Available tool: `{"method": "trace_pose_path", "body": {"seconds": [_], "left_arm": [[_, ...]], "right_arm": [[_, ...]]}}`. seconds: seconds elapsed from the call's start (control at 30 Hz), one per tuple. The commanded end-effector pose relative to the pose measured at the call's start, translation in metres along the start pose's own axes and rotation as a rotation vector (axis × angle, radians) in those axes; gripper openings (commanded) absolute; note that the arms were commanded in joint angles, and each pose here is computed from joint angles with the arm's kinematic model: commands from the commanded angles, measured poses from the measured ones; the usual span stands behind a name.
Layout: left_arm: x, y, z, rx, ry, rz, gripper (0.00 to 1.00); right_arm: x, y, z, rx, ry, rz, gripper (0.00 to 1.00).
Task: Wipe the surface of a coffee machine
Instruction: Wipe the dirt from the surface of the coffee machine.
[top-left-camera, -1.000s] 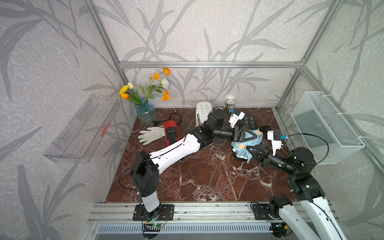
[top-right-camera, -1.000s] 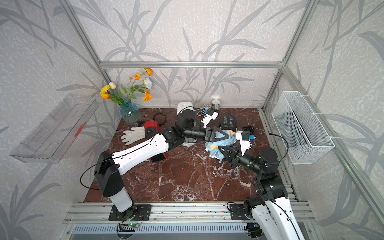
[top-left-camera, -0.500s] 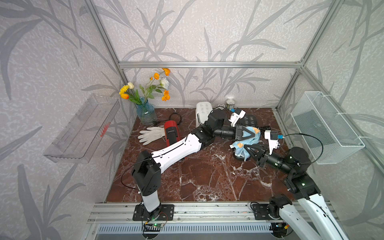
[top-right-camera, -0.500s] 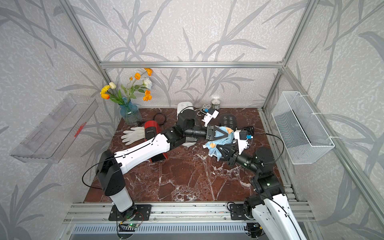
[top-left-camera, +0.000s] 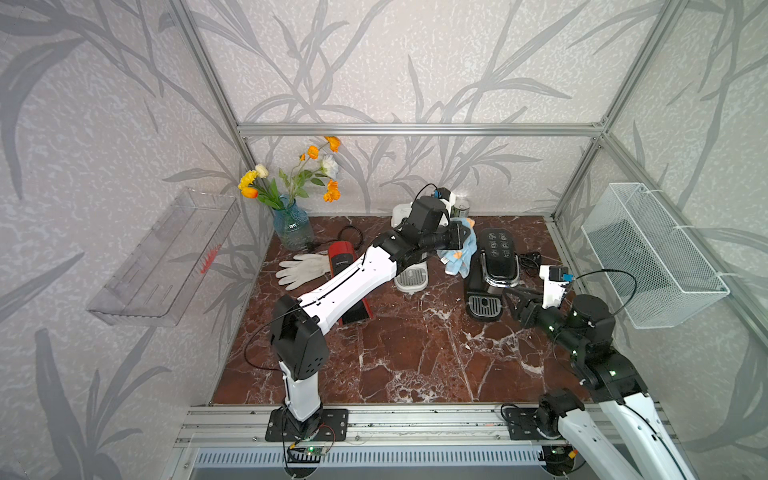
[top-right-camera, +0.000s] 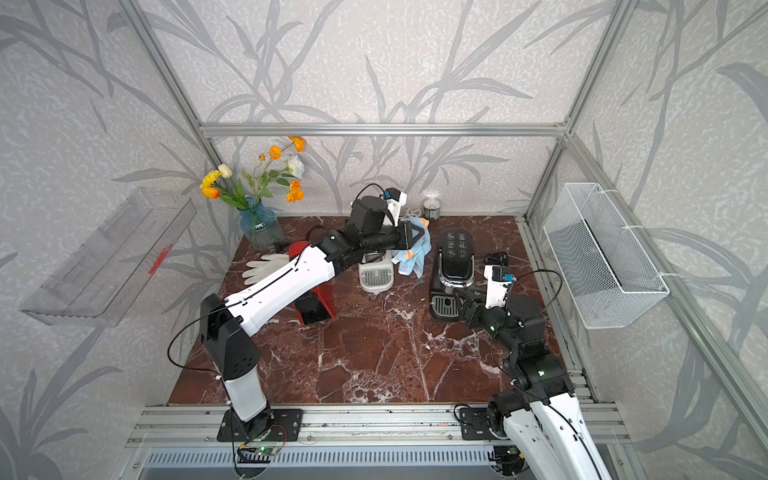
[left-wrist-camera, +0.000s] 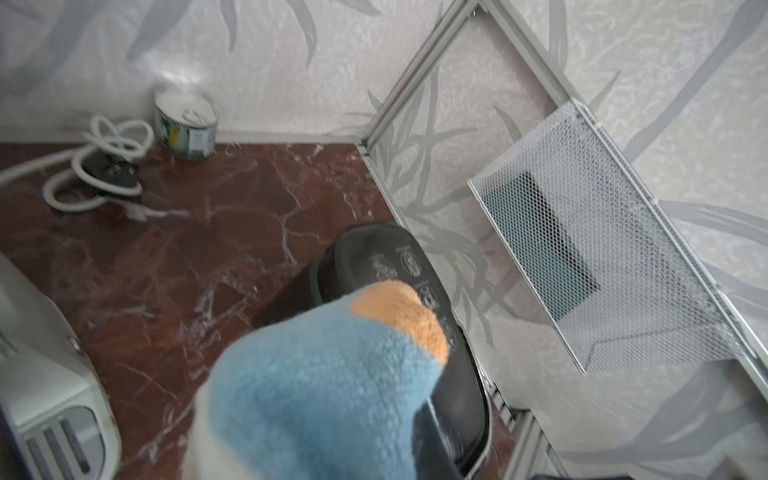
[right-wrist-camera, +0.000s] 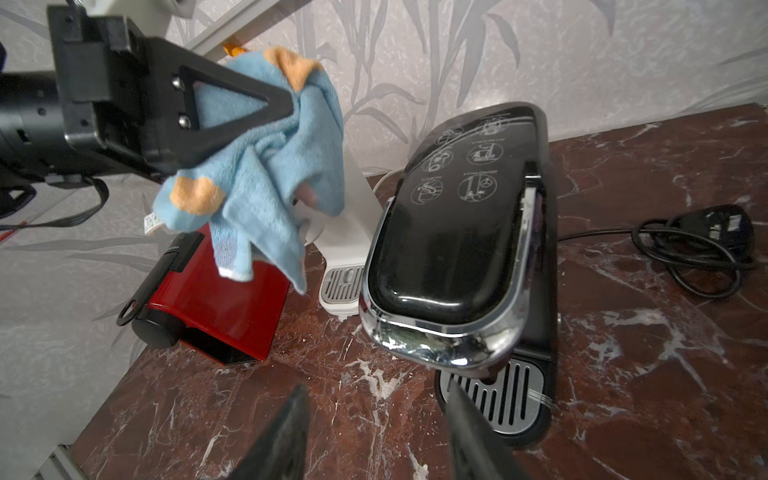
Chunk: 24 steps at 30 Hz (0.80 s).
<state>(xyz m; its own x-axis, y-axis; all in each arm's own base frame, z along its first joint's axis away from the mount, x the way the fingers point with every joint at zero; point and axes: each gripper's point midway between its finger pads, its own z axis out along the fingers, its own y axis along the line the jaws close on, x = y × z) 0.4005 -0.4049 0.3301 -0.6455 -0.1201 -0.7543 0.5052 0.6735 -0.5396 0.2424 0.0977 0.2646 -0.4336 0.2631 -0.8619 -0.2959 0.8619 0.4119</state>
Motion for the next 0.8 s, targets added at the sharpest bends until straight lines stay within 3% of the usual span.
{"method": "trace_pose_path", "body": {"seconds": [0.0,0.27,0.77], "left_arm": [[-0.002,0.027,0.025,-0.121,0.003,0.084,0.0],[0.019,0.048,0.076,-0.148,0.067,0.057,0.0],[0.109,0.066,0.124,0.023,0.212,-0.151,0.0]], "right_arm": [[-0.01,-0.002,-0.006,0.035,-0.021,-0.028,0.53],[-0.009,-0.003,-0.009,0.036,-0.024,-0.022,0.53],[-0.01,0.001,-0.004,0.008,-0.026,-0.001,0.53]]}}
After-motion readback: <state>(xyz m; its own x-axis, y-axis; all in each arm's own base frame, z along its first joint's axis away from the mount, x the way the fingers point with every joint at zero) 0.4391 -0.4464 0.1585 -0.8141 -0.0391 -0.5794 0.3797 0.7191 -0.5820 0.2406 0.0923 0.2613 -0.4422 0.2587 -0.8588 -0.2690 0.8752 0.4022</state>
